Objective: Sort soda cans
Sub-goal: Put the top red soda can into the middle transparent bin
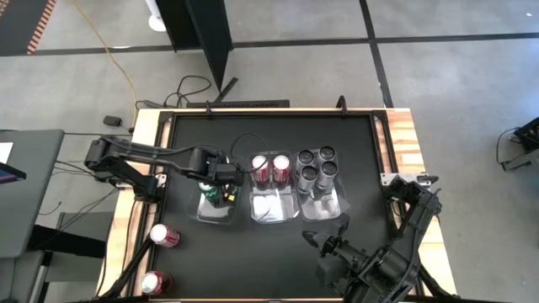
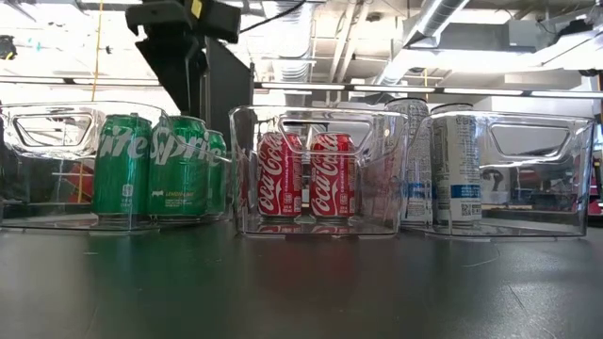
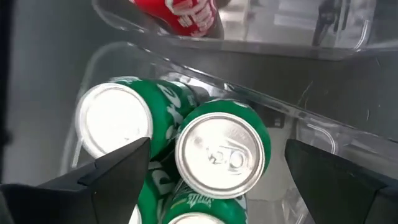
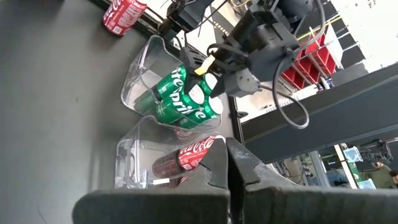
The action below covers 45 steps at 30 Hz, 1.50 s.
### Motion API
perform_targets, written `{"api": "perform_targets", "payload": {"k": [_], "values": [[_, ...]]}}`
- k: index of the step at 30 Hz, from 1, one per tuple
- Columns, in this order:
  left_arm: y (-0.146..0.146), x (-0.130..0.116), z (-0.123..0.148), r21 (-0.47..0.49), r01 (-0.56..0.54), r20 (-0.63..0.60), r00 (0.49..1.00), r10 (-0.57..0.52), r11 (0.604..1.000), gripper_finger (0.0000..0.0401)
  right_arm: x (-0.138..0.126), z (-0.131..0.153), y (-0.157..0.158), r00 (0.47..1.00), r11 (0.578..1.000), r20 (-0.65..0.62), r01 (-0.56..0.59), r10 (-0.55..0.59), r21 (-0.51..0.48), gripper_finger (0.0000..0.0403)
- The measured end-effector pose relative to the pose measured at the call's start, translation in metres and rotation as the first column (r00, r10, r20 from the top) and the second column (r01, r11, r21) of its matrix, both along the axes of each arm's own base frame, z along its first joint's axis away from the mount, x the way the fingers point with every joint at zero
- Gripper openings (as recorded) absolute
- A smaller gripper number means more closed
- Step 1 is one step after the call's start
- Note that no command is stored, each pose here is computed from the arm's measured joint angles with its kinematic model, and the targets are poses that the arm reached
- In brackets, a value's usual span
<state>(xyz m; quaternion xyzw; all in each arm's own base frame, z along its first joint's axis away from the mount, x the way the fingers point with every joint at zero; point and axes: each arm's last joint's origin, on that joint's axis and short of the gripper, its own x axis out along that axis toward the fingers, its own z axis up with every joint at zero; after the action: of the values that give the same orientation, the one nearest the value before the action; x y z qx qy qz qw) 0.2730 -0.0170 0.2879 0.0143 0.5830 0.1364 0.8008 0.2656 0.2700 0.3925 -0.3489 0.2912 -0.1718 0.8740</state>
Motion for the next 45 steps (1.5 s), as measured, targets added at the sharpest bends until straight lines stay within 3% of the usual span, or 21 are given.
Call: {"api": "perform_targets", "payload": {"k": [5, 9, 13, 16, 23, 30, 37, 45], "values": [[-0.007, -0.014, 0.022, 0.045, -0.006, 0.085, 0.996, 0.002, 0.999, 0.0366, 0.0, 0.0, 0.0, 1.0, 1.0, 0.003, 0.002, -0.002, 0.005, 0.0005], [-0.014, -0.039, 0.047, 0.093, -0.046, 0.216, 0.976, 0.025, 0.995, 0.0366, 0.0, 0.0, 0.0, 1.0, 1.0, 0.003, 0.003, -0.003, 0.008, 0.0005], [-0.026, -0.069, 0.07, 0.022, -0.058, 0.342, 0.938, 0.047, 0.998, 0.0366, 0.0, 0.0, 0.0, 1.0, 1.0, 0.007, 0.007, -0.007, 0.017, 0.0005], [-0.039, -0.09, 0.076, -0.046, -0.033, 0.361, 0.931, 0.047, 0.998, 0.0366, 0.0, 0.0, 0.0, 1.0, 1.0, 0.008, 0.008, -0.008, 0.021, 0.0005], [-0.073, -0.113, 0.058, -0.144, -0.08, 0.111, 0.989, 0.096, 0.986, 0.0366, 0.004, 0.0, -0.004, 1.0, 0.999, 0.008, 0.023, -0.023, 0.022, 0.0005], [-0.11, -0.123, 0.035, -0.145, -0.146, -0.168, 0.978, 0.122, 0.979, 0.0366, 0.008, 0.0, -0.008, 0.999, 0.999, 0.009, 0.039, -0.039, 0.023, 0.0005], [-0.136, -0.138, 0.029, -0.167, -0.078, -0.245, 0.969, 0.035, 0.983, 0.0366, 0.008, 0.0, -0.008, 0.999, 0.999, 0.009, 0.038, -0.038, 0.023, 0.0005], [-0.154, -0.163, 0.028, -0.171, -0.048, -0.239, 0.971, 0.006, 0.984, 0.0366, 0.007, 0.0, -0.007, 0.999, 0.999, 0.008, 0.035, -0.036, 0.023, 0.0005]]}}
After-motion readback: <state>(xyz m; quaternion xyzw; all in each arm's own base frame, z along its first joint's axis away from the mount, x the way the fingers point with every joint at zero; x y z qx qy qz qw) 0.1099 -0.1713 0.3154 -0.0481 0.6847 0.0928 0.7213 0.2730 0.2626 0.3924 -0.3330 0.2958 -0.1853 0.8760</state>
